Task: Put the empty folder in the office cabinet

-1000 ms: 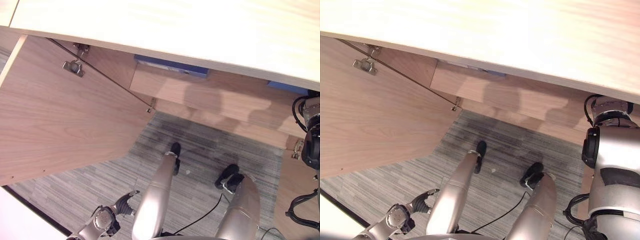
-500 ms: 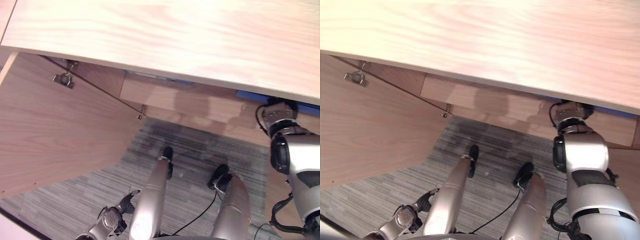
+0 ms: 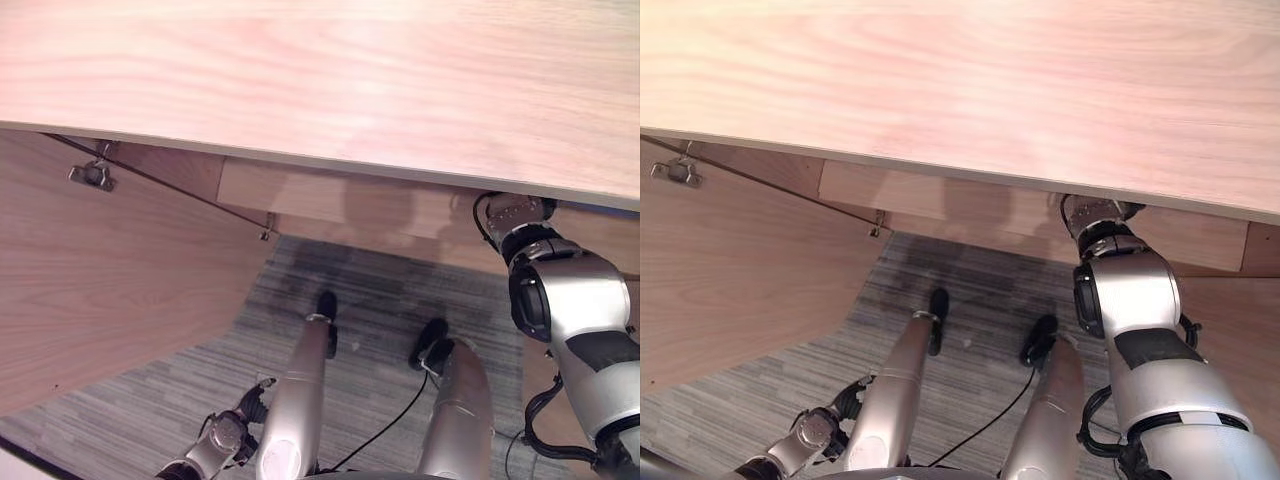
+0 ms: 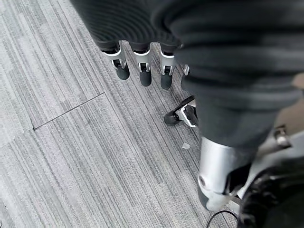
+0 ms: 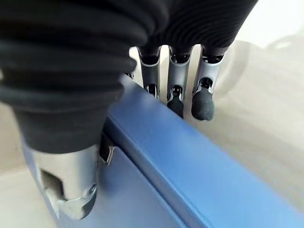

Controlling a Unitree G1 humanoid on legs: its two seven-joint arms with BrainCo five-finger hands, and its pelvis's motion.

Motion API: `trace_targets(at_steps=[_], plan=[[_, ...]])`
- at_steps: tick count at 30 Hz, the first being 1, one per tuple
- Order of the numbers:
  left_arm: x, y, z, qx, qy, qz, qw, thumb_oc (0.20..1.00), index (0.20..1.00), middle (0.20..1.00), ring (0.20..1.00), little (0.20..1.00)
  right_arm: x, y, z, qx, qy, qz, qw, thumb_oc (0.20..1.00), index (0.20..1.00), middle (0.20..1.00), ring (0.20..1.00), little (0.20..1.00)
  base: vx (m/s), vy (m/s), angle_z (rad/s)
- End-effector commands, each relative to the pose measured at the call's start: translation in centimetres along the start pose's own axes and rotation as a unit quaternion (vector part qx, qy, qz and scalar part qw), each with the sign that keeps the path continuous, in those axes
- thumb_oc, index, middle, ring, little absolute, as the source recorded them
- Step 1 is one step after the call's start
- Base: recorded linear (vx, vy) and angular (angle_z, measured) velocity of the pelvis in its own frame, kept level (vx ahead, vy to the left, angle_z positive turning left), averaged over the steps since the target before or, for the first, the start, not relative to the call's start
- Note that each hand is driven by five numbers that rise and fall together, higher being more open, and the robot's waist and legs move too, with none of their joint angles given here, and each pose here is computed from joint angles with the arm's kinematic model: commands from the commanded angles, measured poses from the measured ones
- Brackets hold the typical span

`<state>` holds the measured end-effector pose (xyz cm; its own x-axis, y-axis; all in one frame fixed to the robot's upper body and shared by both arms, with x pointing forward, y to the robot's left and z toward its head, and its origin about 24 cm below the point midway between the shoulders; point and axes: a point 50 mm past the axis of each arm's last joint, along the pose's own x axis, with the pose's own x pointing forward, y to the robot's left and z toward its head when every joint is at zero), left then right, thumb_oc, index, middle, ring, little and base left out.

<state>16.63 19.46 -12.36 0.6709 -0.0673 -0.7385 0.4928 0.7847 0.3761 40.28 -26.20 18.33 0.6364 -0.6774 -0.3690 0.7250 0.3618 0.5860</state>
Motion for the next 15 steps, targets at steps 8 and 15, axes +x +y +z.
trace_targets(at_steps=[8,15], plan=[[-0.9,4.0,-0.2,-0.018,-0.023,0.036,0.999,1.000,1.000,1.000,1.000,1.000,-5.3,8.5,7.7,-0.006,-0.151,0.223,0.963,1.000,1.000,1.000,1.000,1.000,0.00,0.009,-0.06],[-1.8,3.7,-1.6,0.019,-0.013,-0.004,1.000,1.000,1.000,1.000,1.000,1.000,-1.0,2.9,12.6,-0.041,-0.155,0.132,0.978,1.000,1.000,1.000,1.000,1.000,0.02,-0.047,0.03]])
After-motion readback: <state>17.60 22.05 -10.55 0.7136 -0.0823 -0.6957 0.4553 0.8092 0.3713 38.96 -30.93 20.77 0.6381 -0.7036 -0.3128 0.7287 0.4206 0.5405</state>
